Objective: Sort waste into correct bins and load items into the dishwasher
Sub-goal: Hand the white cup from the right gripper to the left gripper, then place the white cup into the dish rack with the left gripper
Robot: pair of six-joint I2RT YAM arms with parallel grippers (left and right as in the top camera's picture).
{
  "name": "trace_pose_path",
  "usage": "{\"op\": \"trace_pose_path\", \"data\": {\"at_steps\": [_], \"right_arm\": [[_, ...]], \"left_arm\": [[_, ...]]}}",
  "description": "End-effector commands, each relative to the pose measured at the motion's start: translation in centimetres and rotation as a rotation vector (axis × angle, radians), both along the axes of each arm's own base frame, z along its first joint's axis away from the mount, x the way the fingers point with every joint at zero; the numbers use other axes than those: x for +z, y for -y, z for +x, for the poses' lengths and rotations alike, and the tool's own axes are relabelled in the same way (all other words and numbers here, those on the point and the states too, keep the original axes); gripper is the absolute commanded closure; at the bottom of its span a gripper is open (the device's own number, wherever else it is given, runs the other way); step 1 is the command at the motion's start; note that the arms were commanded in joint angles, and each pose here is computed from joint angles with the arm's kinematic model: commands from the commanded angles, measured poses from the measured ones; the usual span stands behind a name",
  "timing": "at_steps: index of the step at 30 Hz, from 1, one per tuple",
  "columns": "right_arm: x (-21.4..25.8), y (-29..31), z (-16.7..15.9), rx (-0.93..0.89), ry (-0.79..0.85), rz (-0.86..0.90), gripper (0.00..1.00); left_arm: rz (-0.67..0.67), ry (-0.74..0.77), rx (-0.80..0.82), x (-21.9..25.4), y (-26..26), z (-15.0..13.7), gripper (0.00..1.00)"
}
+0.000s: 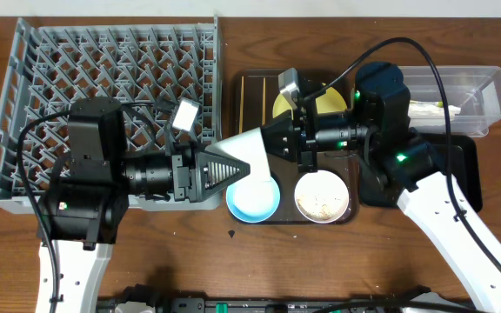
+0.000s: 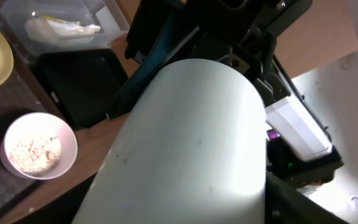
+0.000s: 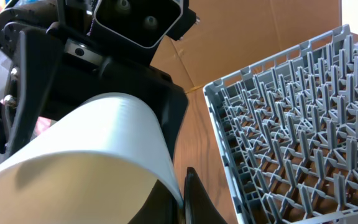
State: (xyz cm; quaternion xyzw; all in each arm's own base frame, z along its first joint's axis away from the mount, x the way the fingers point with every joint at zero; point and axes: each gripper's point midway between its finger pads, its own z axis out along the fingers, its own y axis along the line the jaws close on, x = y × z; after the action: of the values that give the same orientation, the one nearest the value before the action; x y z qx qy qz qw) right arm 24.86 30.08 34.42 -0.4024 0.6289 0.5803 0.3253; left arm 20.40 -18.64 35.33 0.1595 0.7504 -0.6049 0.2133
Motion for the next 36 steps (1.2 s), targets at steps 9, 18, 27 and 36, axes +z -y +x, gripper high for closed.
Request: {"op": "trace_pose_path", "data": {"at_steps": [9,18,27,36], "right_arm": [[-0.5,0.0,1.5,-0.091,-0.013,-0.028,0.60],[-2.1,5.3,5.2,-0.324,-0.120,-0.111,0.36],[-8.6,6.8,3.5,-0.413,-0.265,-0.383,0.34],[-10.9,5.3,2.0,-0.440,-0.215,-0.532,0.29]], "left_arm": [[0.013,0.032,0.004,0.5,0.1,-0.1,0.36],[0.442,-0.115,0.442,-7.3,-5.4,3.9,0.36],[0.903,-0.273,0.933,-11.9,-18.2,4.5,0.36],[1.072,-0.452,1.033,-15.6,-23.0,5.5,0.35]]}}
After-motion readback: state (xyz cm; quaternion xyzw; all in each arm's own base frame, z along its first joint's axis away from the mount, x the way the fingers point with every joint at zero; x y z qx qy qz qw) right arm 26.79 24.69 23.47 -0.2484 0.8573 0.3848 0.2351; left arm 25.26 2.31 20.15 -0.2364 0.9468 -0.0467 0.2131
